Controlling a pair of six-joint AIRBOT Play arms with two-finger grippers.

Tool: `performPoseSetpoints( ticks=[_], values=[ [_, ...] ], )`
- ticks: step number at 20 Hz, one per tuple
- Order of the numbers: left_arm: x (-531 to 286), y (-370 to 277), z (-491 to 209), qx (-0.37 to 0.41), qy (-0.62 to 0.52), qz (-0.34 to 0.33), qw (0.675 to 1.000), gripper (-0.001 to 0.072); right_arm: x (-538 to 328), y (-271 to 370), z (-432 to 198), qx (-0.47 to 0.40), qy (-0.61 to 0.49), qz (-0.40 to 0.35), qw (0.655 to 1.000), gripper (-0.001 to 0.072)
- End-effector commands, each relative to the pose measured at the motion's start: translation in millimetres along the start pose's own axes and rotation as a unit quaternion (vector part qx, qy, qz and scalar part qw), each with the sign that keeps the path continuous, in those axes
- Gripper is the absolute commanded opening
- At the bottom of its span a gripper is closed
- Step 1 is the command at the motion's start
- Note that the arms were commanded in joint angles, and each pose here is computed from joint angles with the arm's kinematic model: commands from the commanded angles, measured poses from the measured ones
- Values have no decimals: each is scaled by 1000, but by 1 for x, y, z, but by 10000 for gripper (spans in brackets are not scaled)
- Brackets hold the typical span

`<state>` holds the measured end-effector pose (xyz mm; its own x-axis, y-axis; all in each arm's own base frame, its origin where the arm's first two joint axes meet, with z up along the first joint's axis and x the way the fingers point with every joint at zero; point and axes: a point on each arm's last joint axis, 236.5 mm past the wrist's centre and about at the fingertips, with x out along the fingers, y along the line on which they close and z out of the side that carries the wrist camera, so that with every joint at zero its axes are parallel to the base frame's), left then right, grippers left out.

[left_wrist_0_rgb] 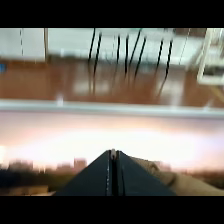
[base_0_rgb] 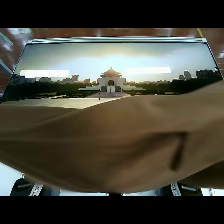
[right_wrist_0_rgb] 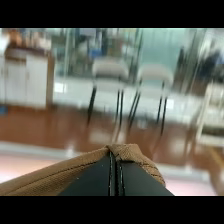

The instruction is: Fold the shirts.

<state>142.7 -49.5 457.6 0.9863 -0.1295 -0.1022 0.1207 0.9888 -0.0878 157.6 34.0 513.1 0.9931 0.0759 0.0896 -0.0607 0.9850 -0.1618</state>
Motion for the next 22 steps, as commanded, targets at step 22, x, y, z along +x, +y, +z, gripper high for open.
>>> performPoseSetpoints(
  ticks=[22],
  values=[
    [358,97,-362,-191,332,7,924,40,365,33,-450,228,380,55,895,52]
  ],
)
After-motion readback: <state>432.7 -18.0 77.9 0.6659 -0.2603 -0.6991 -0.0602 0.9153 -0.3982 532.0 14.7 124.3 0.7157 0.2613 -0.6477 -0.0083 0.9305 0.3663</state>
